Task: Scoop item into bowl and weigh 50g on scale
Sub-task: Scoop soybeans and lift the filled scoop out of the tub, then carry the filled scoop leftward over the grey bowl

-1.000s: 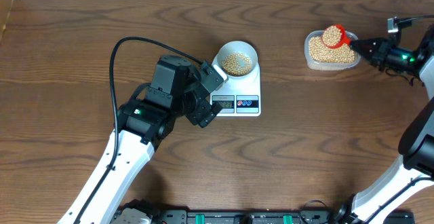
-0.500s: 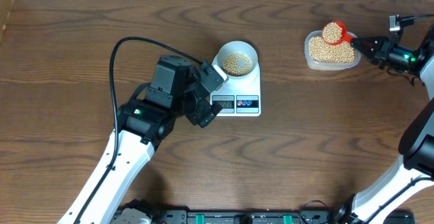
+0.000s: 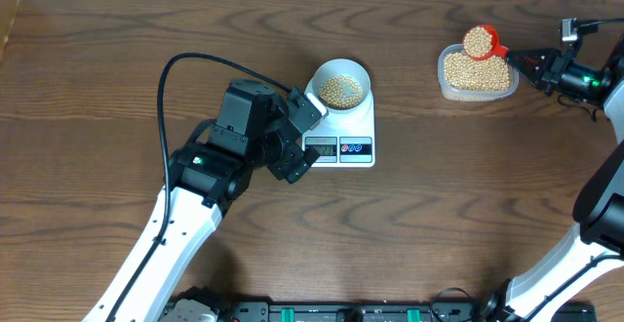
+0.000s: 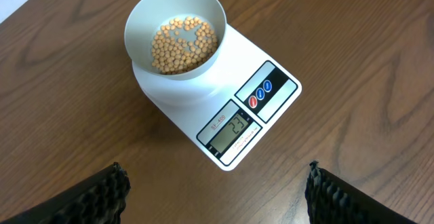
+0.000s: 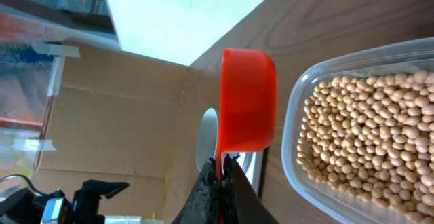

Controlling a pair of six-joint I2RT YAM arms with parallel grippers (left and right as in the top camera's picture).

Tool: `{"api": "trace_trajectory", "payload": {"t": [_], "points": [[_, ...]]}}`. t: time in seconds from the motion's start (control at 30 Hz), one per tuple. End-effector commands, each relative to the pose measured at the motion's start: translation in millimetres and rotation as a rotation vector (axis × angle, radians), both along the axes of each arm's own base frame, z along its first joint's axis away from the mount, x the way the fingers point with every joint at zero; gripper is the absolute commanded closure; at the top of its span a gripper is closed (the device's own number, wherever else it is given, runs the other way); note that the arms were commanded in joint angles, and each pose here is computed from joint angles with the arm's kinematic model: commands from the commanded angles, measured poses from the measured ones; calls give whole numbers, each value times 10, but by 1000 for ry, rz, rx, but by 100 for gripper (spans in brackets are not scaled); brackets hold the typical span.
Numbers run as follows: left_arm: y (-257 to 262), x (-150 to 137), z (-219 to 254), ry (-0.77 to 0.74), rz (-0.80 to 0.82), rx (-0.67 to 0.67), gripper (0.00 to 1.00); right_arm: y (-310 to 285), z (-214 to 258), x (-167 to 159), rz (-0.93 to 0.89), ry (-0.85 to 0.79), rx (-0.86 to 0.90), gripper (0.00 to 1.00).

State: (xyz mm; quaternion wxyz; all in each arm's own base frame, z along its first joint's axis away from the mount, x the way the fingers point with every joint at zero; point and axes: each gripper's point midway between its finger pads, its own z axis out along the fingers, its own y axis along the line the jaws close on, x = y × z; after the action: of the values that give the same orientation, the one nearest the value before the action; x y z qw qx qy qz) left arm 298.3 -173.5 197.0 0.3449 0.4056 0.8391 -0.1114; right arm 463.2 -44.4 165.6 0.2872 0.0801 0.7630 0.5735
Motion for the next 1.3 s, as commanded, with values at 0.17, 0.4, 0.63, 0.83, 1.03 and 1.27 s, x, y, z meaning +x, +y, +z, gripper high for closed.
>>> {"api": "trace_trajectory", "payload": {"t": [0.17, 0.4, 0.63, 0.83, 1.03, 1.27], "points": [[-13, -10, 22, -5, -13, -6, 14, -13, 62, -42, 16, 2, 67, 99], [-13, -10, 22, -5, -13, -6, 14, -16, 141, -10, 22, 12, 108, 99], [-13, -10, 22, -5, -13, -6, 14, 68, 179, 11, 44, 20, 128, 99], [-13, -10, 22, -5, -13, -6, 14, 193, 184, 27, 71, 21, 128, 99], [-13, -10, 22, -5, -13, -6, 14, 357, 185, 34, 106, 22, 126, 99], [-13, -10, 22, -5, -13, -6, 14, 624, 185, 32, 163, 25, 126, 99]]}}
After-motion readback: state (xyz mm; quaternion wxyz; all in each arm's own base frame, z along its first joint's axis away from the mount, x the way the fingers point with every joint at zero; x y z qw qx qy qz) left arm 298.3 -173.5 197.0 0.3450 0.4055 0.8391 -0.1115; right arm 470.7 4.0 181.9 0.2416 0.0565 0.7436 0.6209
